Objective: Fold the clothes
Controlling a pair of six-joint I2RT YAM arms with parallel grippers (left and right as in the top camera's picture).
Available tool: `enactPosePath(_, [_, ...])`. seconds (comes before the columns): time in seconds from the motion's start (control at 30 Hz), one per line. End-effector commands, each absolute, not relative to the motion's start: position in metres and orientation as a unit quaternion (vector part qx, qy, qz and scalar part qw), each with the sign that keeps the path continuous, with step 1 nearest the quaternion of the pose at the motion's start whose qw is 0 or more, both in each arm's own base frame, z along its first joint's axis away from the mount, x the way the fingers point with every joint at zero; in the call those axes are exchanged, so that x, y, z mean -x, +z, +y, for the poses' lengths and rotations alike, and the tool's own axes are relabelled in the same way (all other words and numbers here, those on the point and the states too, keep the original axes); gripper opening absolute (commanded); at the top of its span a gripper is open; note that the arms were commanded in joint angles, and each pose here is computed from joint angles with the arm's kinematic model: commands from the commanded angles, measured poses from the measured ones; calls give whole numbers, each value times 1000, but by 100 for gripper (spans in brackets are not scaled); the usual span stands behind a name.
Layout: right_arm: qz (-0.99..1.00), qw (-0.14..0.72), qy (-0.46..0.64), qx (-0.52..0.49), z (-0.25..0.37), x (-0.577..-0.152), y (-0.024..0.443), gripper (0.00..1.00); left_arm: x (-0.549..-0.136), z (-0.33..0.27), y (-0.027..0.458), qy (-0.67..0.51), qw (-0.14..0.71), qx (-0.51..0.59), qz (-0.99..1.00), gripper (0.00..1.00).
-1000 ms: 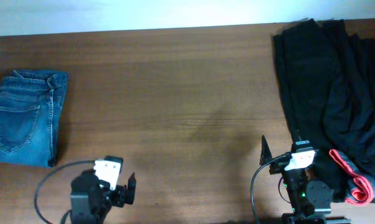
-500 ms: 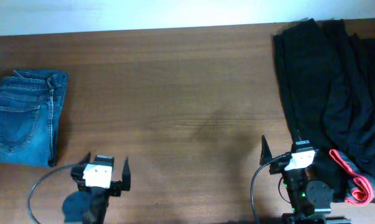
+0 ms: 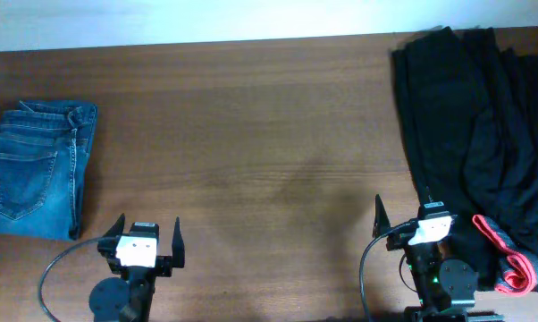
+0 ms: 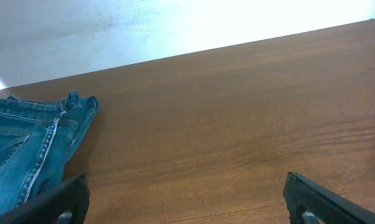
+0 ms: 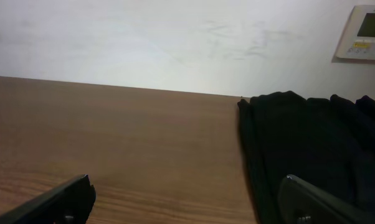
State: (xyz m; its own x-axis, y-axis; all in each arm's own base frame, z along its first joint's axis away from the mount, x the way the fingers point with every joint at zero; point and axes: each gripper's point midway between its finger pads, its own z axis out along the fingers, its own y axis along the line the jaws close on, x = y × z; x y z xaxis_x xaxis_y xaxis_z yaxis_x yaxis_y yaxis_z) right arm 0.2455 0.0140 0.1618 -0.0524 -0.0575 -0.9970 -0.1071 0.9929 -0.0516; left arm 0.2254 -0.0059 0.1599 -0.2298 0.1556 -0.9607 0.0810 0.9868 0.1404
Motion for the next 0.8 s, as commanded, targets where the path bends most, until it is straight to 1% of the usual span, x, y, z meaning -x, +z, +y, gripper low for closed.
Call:
enactPosePath(0.0, [726, 685, 15, 58, 14, -245, 160, 99, -228, -4, 171, 41, 636, -78, 766, 99])
enactPosePath(0.1, [726, 685, 15, 58, 14, -245, 160, 99, -233, -4, 202, 48, 688, -77, 720, 99])
enactPosePath(0.17, [726, 685, 15, 58, 14, -245, 160, 99, -235, -4, 214, 52, 712, -76, 696, 99])
enactPosePath(0.23, [726, 685, 15, 58, 14, -245, 160, 99, -238, -4, 207, 52, 712, -76, 697, 99])
enactPosePath(0.4, [726, 685, 15, 58, 14, -245, 160, 99, -246, -4, 159, 47, 682, -78, 726, 99])
enactPosePath(0.77, [726, 685, 15, 58, 14, -245, 160, 99, -246, -3, 159, 48, 681, -77, 727, 99])
